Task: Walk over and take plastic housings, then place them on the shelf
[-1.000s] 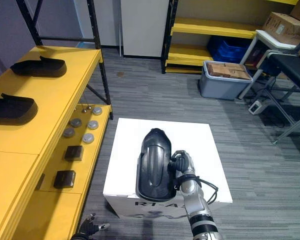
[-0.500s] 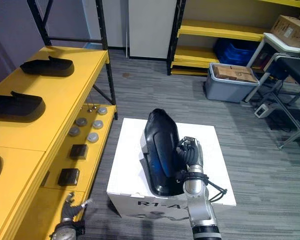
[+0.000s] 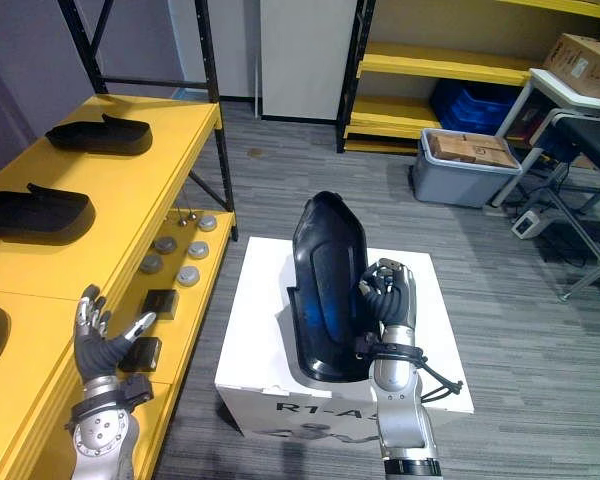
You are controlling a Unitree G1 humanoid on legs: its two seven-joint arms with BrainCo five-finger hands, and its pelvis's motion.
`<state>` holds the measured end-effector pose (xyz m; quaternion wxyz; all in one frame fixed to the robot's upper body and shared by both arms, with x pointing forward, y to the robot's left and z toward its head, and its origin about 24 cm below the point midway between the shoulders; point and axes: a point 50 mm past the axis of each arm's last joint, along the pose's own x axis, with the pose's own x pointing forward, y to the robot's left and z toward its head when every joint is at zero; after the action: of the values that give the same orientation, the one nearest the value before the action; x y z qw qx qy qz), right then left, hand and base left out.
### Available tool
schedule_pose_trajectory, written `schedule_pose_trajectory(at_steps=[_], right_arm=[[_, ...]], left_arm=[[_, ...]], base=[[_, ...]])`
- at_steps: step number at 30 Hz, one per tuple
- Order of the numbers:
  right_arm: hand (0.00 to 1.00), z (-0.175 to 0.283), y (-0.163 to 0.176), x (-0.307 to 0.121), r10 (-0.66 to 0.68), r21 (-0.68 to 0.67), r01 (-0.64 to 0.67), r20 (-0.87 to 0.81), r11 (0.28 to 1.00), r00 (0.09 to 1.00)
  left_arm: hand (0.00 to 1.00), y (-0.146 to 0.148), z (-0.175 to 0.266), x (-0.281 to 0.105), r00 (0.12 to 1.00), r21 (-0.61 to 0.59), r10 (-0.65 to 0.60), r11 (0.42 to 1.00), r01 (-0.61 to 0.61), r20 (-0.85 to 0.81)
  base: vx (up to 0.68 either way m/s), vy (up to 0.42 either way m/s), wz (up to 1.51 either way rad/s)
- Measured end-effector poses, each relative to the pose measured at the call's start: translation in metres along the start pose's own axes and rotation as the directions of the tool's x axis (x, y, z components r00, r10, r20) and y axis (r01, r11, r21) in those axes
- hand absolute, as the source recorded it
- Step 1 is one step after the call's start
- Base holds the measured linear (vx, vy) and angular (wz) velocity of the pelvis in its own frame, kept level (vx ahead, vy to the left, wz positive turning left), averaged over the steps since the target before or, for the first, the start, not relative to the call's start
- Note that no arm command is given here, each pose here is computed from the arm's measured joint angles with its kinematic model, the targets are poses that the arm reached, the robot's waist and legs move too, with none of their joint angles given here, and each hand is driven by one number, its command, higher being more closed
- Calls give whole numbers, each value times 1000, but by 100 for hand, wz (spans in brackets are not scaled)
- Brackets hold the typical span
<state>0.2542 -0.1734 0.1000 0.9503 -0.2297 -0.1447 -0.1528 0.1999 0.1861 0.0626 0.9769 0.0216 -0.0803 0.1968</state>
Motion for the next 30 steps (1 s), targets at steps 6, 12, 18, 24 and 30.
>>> schedule_pose_trajectory(at_steps=[6, 12, 18, 24, 30], right_arm=[[100, 21, 15, -2, 50, 45, -54, 102, 998, 994], [100, 46, 29, 3, 83, 83, -102, 204, 991, 975], [100, 66, 42, -3, 133, 114, -171, 286, 979, 949], [100, 68, 43, -3, 135, 107, -174, 299, 979, 945], [0, 69, 44, -5, 146, 97, -184, 311, 978, 939]], left_arm=[[0, -54, 9, -7, 966, -107, -257, 960, 259, 34], [0, -83, 2, -10, 914, -148, -406, 903, 403, 14], [0, -109, 1, -12, 860, -181, -510, 845, 504, 11], [100, -115, 1, -9, 855, -217, -519, 835, 506, -4], [100, -117, -2, -12, 856, -260, -516, 831, 492, -29]], base=[[0, 0, 0], [0, 0, -3], [1, 2, -7], [4, 10, -3], [-2, 4, -1]])
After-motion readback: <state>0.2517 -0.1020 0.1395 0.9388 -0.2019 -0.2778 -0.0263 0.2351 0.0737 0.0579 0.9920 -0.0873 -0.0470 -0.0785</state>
